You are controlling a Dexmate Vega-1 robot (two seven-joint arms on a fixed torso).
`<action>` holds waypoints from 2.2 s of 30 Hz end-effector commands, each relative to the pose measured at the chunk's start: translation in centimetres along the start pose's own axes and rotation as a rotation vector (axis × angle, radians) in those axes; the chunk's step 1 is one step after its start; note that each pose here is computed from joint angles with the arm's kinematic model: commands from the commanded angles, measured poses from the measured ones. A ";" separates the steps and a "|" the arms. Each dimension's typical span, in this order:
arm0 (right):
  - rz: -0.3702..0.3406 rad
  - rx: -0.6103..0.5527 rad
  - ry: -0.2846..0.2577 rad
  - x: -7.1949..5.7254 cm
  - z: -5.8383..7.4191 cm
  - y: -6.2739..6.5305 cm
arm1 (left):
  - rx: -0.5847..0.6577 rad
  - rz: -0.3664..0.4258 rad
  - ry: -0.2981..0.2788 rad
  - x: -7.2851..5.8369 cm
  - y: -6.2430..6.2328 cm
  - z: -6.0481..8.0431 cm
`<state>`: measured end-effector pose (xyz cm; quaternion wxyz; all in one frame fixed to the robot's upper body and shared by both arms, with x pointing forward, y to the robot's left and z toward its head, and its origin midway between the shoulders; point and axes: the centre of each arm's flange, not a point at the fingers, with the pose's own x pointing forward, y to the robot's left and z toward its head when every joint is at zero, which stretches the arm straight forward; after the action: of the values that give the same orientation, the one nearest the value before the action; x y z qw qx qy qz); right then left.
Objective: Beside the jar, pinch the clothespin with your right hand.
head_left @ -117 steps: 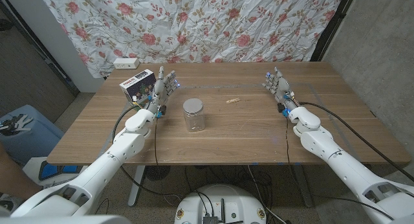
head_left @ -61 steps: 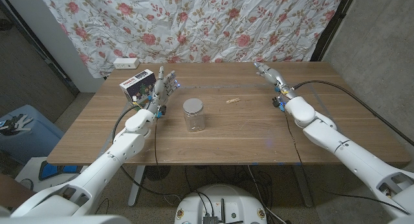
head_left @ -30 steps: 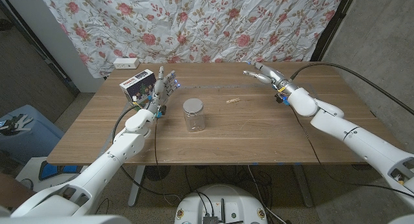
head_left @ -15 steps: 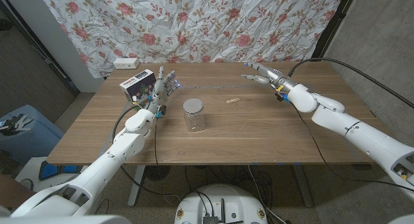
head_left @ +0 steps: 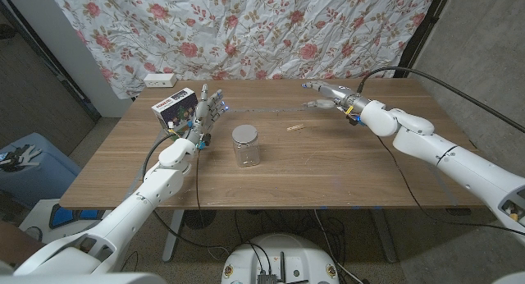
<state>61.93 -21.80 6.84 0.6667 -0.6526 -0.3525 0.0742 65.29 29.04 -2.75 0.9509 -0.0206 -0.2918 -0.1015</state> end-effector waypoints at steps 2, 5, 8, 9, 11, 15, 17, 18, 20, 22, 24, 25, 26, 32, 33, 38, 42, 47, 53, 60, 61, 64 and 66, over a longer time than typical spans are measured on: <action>0.101 -0.132 0.010 1.8 1.4 -0.4 | 0.000 0.000 0.000 0.0 0.0 0.0; 0.117 -0.144 0.015 2.1 1.6 -0.5 | 0.000 0.000 0.000 0.0 0.0 0.0; 0.135 -0.156 0.022 2.4 1.8 -0.4 | 0.000 0.002 0.000 0.0 0.0 0.0; 0.141 -0.159 0.026 2.5 1.8 -0.4 | 0.000 0.002 0.000 0.0 0.0 0.0; 0.158 -0.169 0.039 2.7 1.9 -0.3 | 0.000 0.002 0.000 0.0 0.0 0.0; 0.192 -0.196 0.061 3.1 2.3 -0.2 | 0.000 0.000 0.000 0.0 0.0 0.0; 0.199 -0.200 0.064 3.3 2.4 -0.1 | 0.000 0.000 0.000 0.0 0.0 0.0; 0.209 -0.204 0.068 3.4 2.5 0.0 | 0.000 0.000 0.000 0.0 0.0 0.0; 0.224 -0.209 0.070 3.6 2.5 0.1 | 0.000 0.000 0.000 0.0 0.0 0.0; 0.237 -0.215 0.075 3.9 2.6 0.2 | 0.000 0.000 0.000 0.0 0.0 0.0; 0.246 -0.219 0.077 4.0 2.6 0.3 | 0.000 0.002 0.000 0.0 0.0 0.0; 0.247 -0.224 0.082 4.1 2.6 0.4 | 0.000 0.002 0.000 0.0 0.0 0.0; 0.250 -0.231 0.084 4.1 2.6 0.5 | 0.000 0.002 0.000 0.0 0.0 0.0; 0.275 -0.241 0.098 4.5 2.7 0.9 | 0.000 0.002 0.000 0.0 0.0 0.0; 0.280 -0.242 0.100 4.6 2.8 1.0 | 0.000 0.002 0.000 0.0 0.0 0.0; 0.304 -0.245 0.102 4.8 2.8 1.4 | 0.000 0.002 0.000 0.0 0.0 0.0; 0.322 -0.259 0.104 5.0 2.8 1.8 | 0.000 0.002 0.000 0.0 0.0 0.0; 0.339 -0.278 0.112 5.2 2.6 2.5 | 0.000 0.002 0.000 0.0 0.0 0.0; 0.363 -0.289 0.123 5.4 2.3 3.1 | 0.000 0.002 0.000 0.0 0.0 0.0; 0.382 -0.292 0.137 5.4 2.0 4.0 | 0.000 0.002 0.000 0.0 0.0 0.0; 0.385 -0.293 0.142 5.4 2.0 4.1 | 0.000 0.002 0.000 0.0 0.0 0.0; 0.393 -0.291 0.147 5.3 1.9 4.4 | 0.000 0.000 0.000 0.0 0.0 0.0; 0.393 -0.293 0.147 5.3 1.8 4.6 | 0.000 0.000 0.000 0.0 0.0 0.0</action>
<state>65.82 -16.55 5.52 0.5646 -0.7961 -0.1929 0.1013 65.28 29.02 -2.77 0.9509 -0.0209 -0.2918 -0.1008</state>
